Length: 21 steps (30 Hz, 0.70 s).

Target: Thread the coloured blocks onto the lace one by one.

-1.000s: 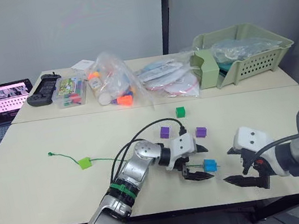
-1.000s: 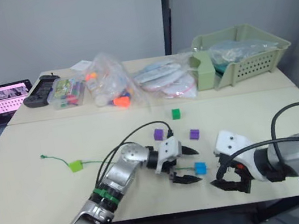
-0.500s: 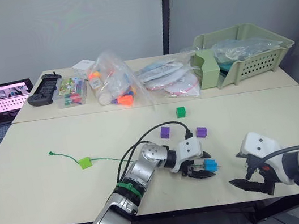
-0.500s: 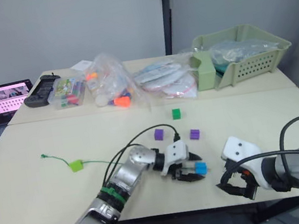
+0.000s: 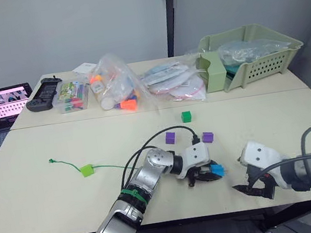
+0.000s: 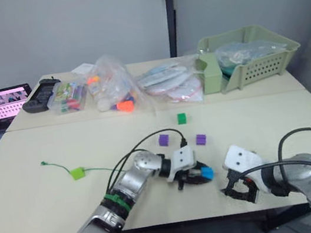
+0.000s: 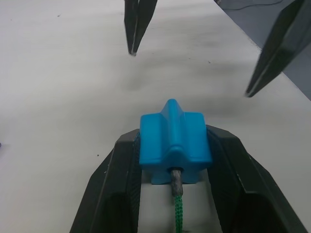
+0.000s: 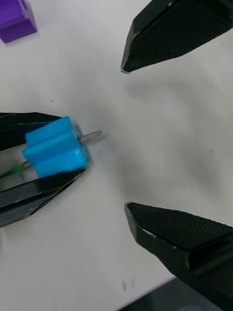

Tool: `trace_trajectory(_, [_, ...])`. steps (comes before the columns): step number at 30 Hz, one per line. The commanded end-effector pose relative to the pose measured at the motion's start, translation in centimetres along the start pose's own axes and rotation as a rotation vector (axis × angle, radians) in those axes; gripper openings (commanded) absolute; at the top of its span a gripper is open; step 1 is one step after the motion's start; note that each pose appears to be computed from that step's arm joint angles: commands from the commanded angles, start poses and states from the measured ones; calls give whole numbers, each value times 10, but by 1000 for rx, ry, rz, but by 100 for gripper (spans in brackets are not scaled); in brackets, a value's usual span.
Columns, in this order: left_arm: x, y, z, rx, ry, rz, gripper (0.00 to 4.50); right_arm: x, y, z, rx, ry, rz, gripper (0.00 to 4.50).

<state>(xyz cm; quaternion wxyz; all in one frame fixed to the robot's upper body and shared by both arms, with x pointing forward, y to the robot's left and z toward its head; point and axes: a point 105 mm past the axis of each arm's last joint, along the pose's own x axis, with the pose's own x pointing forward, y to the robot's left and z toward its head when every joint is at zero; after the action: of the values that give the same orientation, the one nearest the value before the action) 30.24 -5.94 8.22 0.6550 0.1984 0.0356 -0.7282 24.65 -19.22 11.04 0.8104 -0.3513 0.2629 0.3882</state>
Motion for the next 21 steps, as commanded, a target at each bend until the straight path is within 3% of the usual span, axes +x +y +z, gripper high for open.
trace_trajectory(1, [-1, 0, 7, 27, -11, 0, 138, 8, -15, 9, -136, -7, -17, 450])
trace_trajectory(2, [-1, 0, 7, 27, -10, 1, 138, 11, -18, 11, -151, -11, -17, 450])
trace_trajectory(5, [-1, 0, 7, 26, -8, 3, 138, 15, -22, 15, -196, -15, -3, 368])
trace_trajectory(11, [-3, 1, 6, 22, -3, 10, 138, 24, -13, 22, -245, -22, 57, 164])
trace_trajectory(21, [-5, 2, 5, 21, 4, 14, 138, 27, -10, 25, -265, -23, 69, 161])
